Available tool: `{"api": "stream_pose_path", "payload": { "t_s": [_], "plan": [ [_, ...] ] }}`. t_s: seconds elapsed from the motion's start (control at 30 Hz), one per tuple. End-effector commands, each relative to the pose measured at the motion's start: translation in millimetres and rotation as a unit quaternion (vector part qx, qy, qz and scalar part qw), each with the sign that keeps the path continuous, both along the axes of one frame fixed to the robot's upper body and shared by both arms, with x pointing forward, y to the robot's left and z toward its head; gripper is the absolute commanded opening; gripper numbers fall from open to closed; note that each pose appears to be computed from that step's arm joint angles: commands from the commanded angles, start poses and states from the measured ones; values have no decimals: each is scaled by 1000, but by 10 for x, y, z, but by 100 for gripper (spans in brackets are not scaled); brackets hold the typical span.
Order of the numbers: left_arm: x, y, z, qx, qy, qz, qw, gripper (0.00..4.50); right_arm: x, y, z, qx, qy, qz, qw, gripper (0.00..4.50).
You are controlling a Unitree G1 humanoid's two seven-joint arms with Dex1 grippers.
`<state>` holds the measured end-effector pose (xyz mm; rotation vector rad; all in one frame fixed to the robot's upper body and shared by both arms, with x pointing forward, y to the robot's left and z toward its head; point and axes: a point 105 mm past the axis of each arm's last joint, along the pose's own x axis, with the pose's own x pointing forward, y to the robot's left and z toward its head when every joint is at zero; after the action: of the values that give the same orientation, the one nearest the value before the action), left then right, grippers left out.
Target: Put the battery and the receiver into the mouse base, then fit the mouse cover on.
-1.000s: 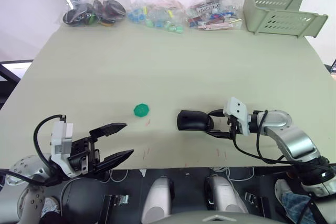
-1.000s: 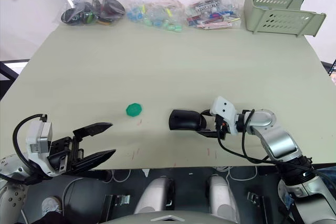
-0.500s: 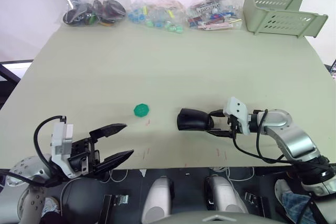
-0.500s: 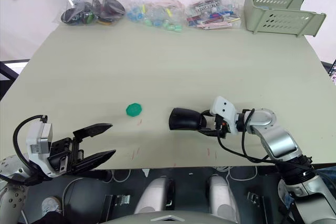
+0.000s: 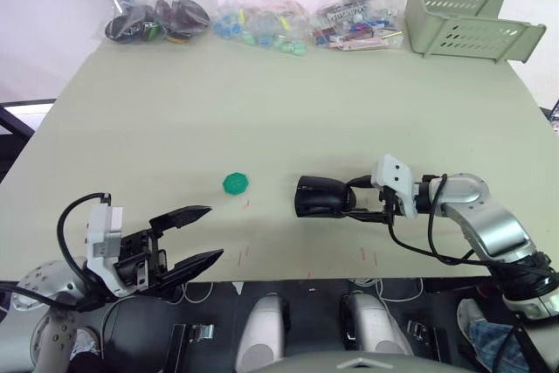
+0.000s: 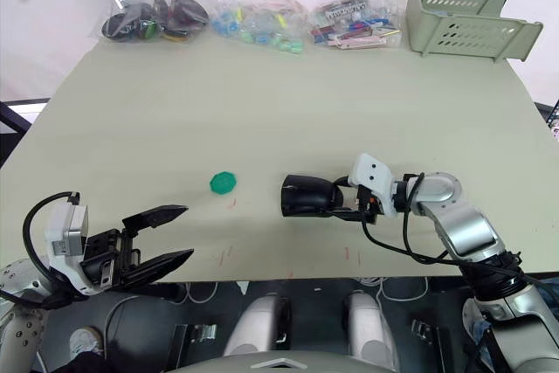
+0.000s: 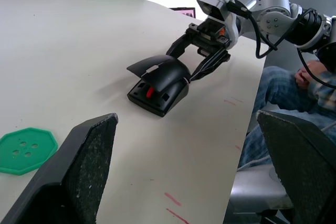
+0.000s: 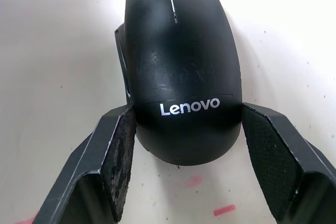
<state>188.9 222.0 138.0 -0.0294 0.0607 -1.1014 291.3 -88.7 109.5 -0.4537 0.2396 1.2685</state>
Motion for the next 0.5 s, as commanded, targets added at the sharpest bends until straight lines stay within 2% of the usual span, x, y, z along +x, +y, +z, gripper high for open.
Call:
{"api": "stream_pose_path", "payload": {
  "t_s": [0.03,0.23,0.5],
  "plan": [
    [-13,-10,40,2,-14,-3,1000,450,-11,31,194,-3,-25,22,999,310],
    [-16,-23,36,1,-13,-2,1000,450,-14,73,378,-41,-20,49,998,310],
    [-28,-16,22,0,-12,1,1000,450,-54,139,484,-99,-9,76,992,310]
  ]
}}
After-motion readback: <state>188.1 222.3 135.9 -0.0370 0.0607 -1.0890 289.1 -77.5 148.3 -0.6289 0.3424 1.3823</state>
